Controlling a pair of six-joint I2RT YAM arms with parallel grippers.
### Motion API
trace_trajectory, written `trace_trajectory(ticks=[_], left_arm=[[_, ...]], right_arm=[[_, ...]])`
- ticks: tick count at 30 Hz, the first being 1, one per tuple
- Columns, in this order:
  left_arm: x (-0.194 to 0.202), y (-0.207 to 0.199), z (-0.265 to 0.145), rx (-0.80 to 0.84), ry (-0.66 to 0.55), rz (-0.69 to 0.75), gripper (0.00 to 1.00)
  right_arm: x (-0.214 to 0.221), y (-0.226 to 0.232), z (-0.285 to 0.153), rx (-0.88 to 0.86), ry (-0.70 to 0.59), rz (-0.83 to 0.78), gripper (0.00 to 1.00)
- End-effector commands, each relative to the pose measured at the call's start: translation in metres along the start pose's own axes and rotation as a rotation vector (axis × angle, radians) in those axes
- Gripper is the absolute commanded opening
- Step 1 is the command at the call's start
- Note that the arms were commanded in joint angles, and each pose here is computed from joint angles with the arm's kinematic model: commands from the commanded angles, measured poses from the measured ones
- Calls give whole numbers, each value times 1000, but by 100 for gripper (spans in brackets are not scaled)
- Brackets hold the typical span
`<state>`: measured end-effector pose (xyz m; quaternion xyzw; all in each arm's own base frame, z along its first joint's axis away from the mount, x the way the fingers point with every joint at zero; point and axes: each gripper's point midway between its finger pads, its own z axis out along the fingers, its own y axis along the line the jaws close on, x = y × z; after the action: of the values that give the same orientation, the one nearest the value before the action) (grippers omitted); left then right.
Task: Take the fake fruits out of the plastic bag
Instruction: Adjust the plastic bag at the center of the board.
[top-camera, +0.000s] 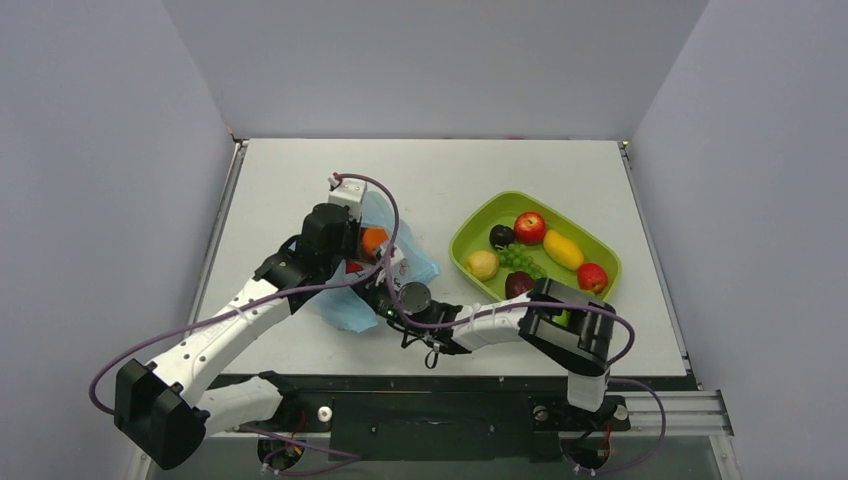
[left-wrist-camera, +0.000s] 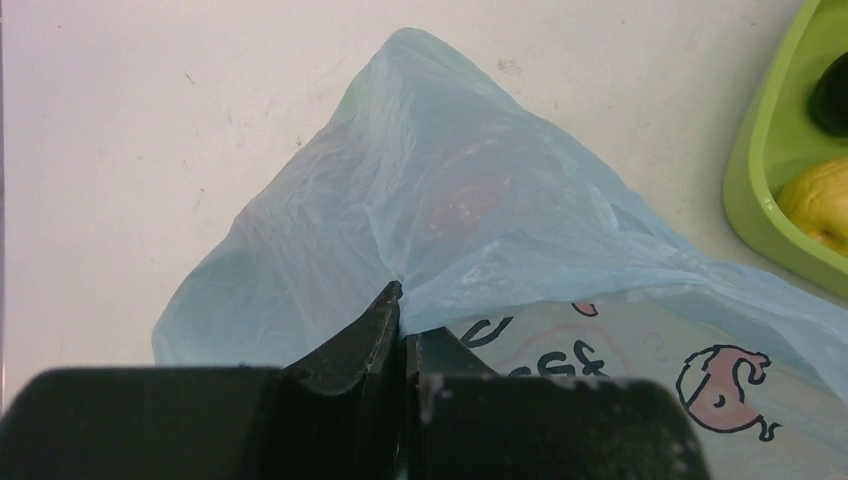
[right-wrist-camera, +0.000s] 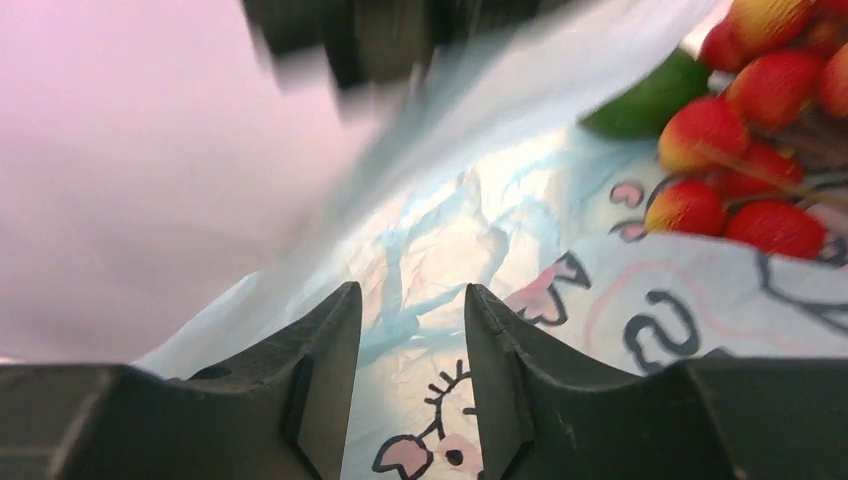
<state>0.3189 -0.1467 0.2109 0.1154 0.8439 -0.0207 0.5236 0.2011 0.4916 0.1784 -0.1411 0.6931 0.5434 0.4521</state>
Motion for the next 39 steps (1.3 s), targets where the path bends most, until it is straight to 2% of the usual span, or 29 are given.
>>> trace_trajectory(ticks=[1,3,6,11,22,25,28,30,33,35,39], left_arm=[[-25,0,2,-12,-85,-96,0],[-26,5,3,-34,-87,-114,0],[-27,15,1,-62,-94,-139,0],[-35,24,-10,-79,-143,-131,0],[-32,8,-12,-10,-140,-35,0],[-31,9,-9,-29,-138,-58,0],[-29,11,-5,-61,-128,-92,0],[-28,11,-3,-69,-125,-107,0],[-28,13,-1,-87,-121,-125,0],[-29,16,0,-107,-120,-138,0],[-29,31,-1,-194,-123,-145,0]], right_arm=[[58,19,-3,-68,69,-88,38],[79,7,-6,-12,99,-118,38],[84,-25,-12,81,113,-139,37],[51,-65,-29,161,52,-70,37],[-18,-70,-66,353,-20,-113,43],[-28,-49,-69,268,-49,-74,51],[-42,-4,-76,98,-100,-86,59],[-47,11,-82,60,-108,-93,63],[-57,24,-95,27,-139,-73,74],[-71,33,-105,5,-176,-55,75],[-76,55,-115,-83,-162,-93,75]])
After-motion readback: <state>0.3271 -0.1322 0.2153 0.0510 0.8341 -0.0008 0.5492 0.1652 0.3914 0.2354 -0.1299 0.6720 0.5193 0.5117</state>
